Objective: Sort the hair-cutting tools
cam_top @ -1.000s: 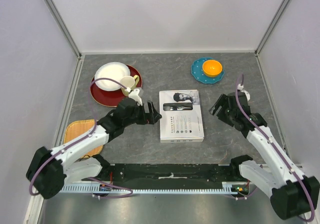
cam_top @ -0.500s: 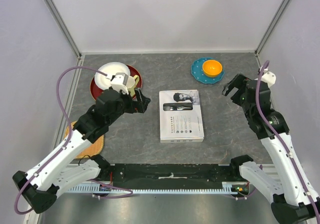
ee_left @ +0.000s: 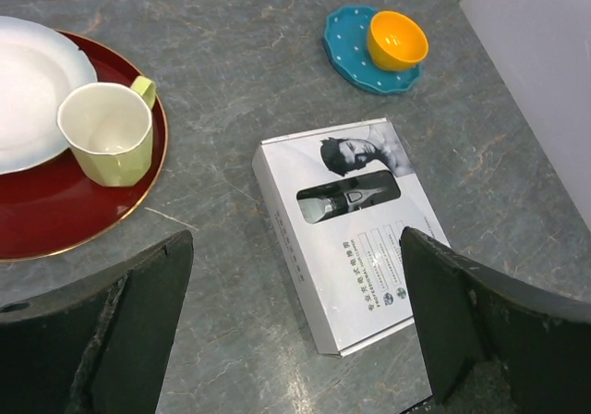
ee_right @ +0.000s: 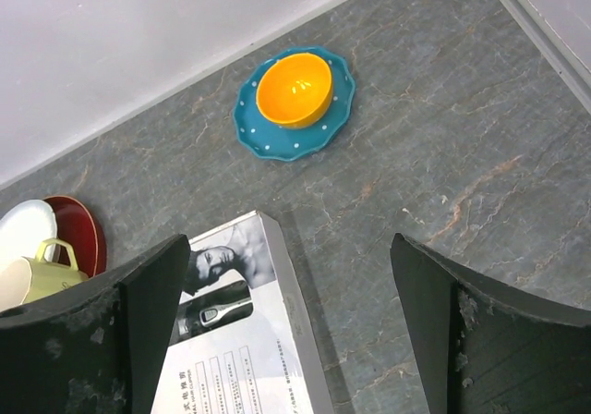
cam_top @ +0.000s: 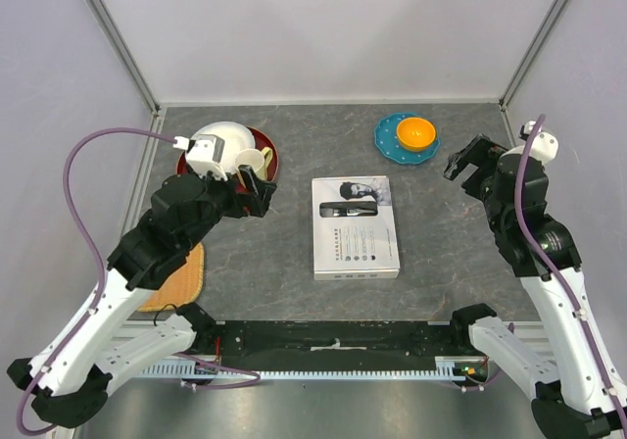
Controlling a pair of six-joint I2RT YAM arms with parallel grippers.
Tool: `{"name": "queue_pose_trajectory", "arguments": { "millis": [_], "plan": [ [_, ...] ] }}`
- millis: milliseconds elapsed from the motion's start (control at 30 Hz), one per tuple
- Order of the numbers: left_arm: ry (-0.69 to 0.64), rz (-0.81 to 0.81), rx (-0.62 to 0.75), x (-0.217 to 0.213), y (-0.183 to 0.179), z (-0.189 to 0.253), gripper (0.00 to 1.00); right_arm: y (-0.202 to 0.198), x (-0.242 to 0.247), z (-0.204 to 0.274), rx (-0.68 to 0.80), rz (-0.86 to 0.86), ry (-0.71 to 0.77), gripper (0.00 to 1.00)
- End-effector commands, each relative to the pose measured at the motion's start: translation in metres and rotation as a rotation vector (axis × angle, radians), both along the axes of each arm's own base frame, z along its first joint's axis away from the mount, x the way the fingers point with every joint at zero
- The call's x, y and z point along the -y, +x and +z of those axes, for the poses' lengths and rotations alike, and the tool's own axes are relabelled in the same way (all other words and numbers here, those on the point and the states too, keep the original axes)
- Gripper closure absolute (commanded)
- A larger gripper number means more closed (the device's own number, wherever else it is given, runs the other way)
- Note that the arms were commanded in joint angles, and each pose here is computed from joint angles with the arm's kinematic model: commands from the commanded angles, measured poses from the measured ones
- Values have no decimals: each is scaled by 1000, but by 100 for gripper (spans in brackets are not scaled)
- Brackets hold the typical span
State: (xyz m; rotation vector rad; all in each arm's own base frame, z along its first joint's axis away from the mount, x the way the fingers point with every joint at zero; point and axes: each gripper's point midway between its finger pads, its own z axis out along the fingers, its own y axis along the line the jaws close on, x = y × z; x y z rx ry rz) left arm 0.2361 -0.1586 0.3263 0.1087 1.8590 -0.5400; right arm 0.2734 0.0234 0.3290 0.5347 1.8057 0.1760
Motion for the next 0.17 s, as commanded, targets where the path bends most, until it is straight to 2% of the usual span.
{"name": "queue_pose_trajectory", "arguments": {
  "millis": [0, 133],
  "plan": [
    [22, 78, 52, -20, 1, 18, 0, -1, 2, 25, 61, -1, -1, 2],
    [2, 136, 60, -30, 3, 22, 0, 1, -3, 25, 58, 18, 17, 2]
  ]
}}
